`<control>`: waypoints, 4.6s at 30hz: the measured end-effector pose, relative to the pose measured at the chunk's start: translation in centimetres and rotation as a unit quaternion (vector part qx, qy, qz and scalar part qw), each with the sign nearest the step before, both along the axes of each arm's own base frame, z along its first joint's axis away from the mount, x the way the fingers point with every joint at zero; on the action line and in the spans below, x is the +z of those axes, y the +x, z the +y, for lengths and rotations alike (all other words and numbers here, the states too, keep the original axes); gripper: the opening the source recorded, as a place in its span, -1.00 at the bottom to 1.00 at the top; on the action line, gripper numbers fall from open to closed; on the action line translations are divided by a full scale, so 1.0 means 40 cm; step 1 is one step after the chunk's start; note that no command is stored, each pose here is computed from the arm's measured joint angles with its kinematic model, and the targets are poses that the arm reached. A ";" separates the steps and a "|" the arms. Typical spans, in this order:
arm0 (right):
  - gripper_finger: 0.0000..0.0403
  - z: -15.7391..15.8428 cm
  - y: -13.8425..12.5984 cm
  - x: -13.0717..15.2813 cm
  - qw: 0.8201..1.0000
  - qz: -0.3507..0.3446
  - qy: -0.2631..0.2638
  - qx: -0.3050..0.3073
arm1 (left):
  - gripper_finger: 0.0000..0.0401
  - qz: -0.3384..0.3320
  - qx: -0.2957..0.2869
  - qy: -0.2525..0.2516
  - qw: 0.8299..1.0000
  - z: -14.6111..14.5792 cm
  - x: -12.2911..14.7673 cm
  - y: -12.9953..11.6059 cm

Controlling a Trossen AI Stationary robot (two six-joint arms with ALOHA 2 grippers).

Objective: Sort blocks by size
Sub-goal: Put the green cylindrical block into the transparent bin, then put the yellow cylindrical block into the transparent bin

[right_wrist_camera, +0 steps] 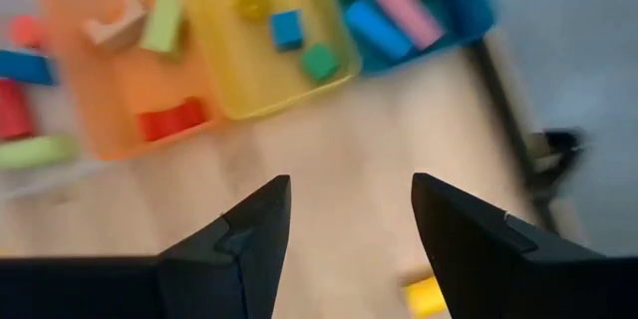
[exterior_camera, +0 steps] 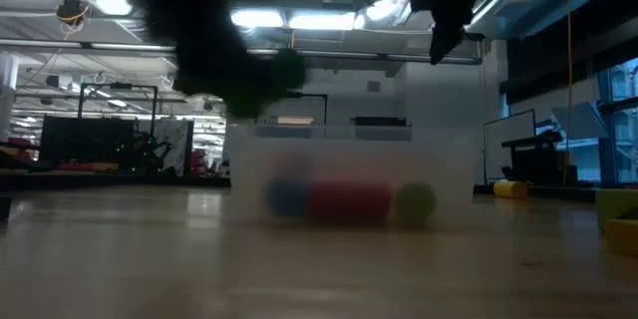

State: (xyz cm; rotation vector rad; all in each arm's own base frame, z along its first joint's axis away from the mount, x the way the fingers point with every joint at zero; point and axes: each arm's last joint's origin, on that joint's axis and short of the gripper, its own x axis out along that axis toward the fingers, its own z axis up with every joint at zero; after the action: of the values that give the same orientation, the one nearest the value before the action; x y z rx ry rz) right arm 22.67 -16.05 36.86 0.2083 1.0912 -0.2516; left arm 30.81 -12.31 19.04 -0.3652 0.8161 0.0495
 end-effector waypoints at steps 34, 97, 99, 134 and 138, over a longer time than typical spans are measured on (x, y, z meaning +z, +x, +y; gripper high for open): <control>0.05 0.097 0.007 -0.292 0.965 0.114 -0.032 -0.234 | -0.05 -0.052 -0.018 0.125 0.991 0.236 0.018 0.075; -0.35 -0.111 -0.172 -0.553 0.836 0.131 0.066 -0.528 | -0.05 -0.046 0.013 0.137 0.989 0.305 0.018 0.077; -0.35 -0.105 -0.159 -0.552 0.845 0.116 0.087 -0.514 | -0.05 -0.046 0.013 0.137 0.989 0.305 0.018 0.077; -0.31 0.003 0.086 -0.335 0.965 0.014 0.160 -0.208 | -0.05 0.076 0.063 0.095 0.991 0.310 0.159 -0.130; -0.31 0.077 0.139 -0.299 0.978 0.006 0.150 -0.147 | -0.05 0.132 0.075 0.079 0.985 0.305 0.147 -0.157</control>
State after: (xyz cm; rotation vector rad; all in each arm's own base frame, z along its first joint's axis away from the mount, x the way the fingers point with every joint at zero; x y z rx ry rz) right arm 28.25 -12.98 24.90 0.6415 1.1068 -0.3522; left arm 24.54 -0.12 24.92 -0.2728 1.0377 0.3068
